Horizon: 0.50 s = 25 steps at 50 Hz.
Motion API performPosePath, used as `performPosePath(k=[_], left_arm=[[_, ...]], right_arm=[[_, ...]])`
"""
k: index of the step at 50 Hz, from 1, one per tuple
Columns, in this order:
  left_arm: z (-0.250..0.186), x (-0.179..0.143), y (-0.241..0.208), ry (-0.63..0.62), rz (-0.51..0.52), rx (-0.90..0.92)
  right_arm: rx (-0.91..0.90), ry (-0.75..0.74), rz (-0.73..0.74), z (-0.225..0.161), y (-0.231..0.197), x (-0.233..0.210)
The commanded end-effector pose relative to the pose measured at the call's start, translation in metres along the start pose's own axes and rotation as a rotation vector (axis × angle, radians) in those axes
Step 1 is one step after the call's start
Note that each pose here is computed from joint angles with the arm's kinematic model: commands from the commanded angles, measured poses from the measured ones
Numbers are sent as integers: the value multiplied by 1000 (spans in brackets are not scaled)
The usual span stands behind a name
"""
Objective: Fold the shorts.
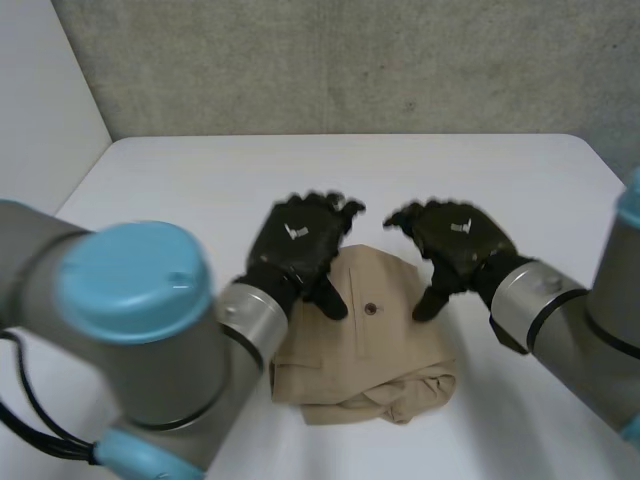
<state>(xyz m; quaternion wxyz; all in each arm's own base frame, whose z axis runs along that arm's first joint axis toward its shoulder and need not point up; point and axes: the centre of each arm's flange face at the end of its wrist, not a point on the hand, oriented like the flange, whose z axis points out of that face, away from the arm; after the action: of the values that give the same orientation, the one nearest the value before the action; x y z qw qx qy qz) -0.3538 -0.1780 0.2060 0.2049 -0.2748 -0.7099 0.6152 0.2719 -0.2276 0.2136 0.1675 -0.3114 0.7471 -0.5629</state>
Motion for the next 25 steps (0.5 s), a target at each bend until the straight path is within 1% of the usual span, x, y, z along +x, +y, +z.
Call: performPosePath(k=[1,2,6,9,14,15,17,18,21,22,24,25], left_arm=[[18,-15,72,-172,27,-297],[15,-22,81,-211,38,-349],[9,-36,94,-260,45,-416],[4,-37,93,-251,46,-425],[-4,-26,68,-179,32,-359],[-6,-24,62,-169,31,-342],[-9,-20,48,-151,26,-301],[-12,-19,29,-144,18,-246],[-18,-20,-3,-148,7,-151],[-24,-23,-27,-153,-3,-77],[-30,-26,-51,-160,-14,-4],[-34,-28,-63,-164,-21,32]], right_arm=[[-179,-23,-7,27,50,4],[-192,-25,-7,31,56,4],[-220,-32,-19,37,64,4],[-226,-34,-55,37,65,4],[-182,-31,-101,35,51,3],[-163,-23,-105,34,44,4],[-81,11,-118,27,18,8],[-25,37,-126,22,0,11],[54,80,-126,15,-27,16],[84,97,-126,12,-36,18],[165,160,-108,2,-63,24],[222,217,-98,-7,-82,30]])
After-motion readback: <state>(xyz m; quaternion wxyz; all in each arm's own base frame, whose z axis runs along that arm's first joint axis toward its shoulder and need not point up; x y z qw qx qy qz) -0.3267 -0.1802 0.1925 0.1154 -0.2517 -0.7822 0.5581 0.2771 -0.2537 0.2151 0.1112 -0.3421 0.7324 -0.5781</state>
